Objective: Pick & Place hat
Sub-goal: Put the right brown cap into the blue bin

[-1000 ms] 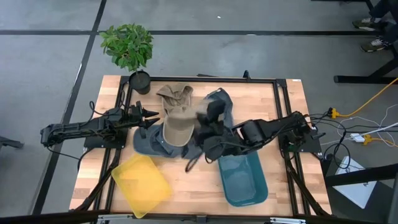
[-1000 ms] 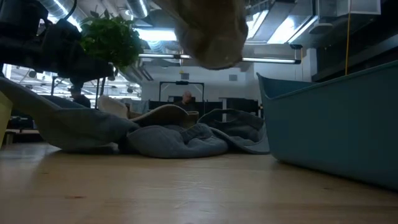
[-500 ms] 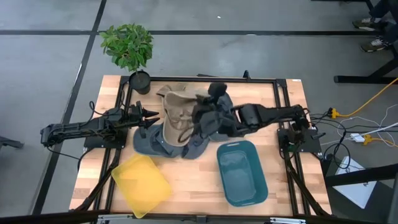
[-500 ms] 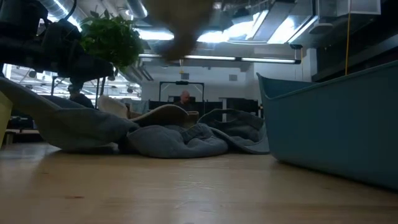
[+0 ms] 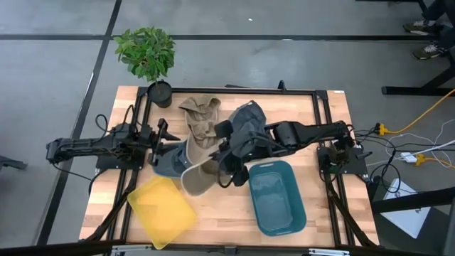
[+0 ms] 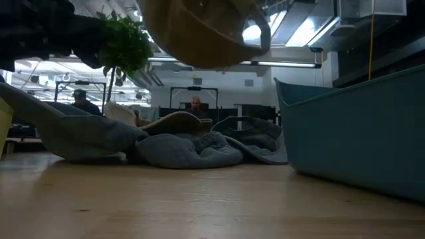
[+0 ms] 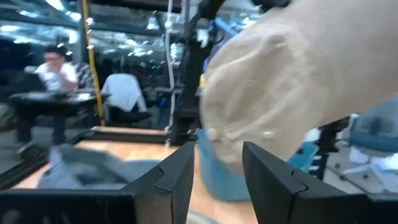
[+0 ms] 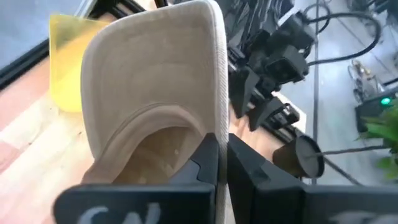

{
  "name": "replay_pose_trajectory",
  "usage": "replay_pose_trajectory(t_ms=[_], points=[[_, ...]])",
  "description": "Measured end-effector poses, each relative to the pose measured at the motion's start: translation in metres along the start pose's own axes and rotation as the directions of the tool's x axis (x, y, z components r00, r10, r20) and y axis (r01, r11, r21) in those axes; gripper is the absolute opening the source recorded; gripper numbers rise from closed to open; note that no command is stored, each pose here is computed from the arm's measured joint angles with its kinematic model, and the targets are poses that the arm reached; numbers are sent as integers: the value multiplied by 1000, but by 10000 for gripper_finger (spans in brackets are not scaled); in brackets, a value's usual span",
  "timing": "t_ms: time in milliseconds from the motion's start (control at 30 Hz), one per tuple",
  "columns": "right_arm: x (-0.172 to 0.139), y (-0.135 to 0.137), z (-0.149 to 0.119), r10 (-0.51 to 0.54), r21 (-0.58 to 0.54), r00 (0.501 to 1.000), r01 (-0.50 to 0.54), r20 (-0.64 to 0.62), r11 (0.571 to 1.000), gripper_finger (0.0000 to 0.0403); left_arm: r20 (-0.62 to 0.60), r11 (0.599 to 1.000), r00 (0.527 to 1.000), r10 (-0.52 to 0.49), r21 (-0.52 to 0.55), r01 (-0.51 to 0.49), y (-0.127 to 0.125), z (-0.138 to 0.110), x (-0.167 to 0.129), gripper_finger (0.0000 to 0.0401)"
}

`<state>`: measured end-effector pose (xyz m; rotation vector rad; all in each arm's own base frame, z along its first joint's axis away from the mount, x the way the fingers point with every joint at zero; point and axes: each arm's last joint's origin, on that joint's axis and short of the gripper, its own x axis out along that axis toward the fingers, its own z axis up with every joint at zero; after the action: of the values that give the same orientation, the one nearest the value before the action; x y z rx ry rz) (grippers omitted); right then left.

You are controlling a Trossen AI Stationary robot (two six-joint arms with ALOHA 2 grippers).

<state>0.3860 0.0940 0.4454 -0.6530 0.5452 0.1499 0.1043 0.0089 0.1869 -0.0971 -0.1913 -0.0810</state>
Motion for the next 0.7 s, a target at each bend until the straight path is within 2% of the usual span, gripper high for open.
replay_pose_trajectory(t_ms=[133, 300, 533, 700], points=[[-6, 0, 2, -1, -59, 1000, 2, 14, 998, 16, 20, 996, 1000, -23, -83, 25, -3, 2, 3, 138], [-7, 3, 5, 27, -123, 999, -22, 43, 992, 16, 15, 981, 1000, -19, -193, 22, -4, 0, 9, 183], [-10, 11, 16, 45, -256, 991, -11, 127, 967, 16, 13, 917, 998, -61, -394, 61, -4, -2, 19, 260], [-9, 13, 23, 92, -329, 971, -15, 220, 944, 16, 5, 866, 996, -90, -494, 80, -4, -4, 24, 289]])
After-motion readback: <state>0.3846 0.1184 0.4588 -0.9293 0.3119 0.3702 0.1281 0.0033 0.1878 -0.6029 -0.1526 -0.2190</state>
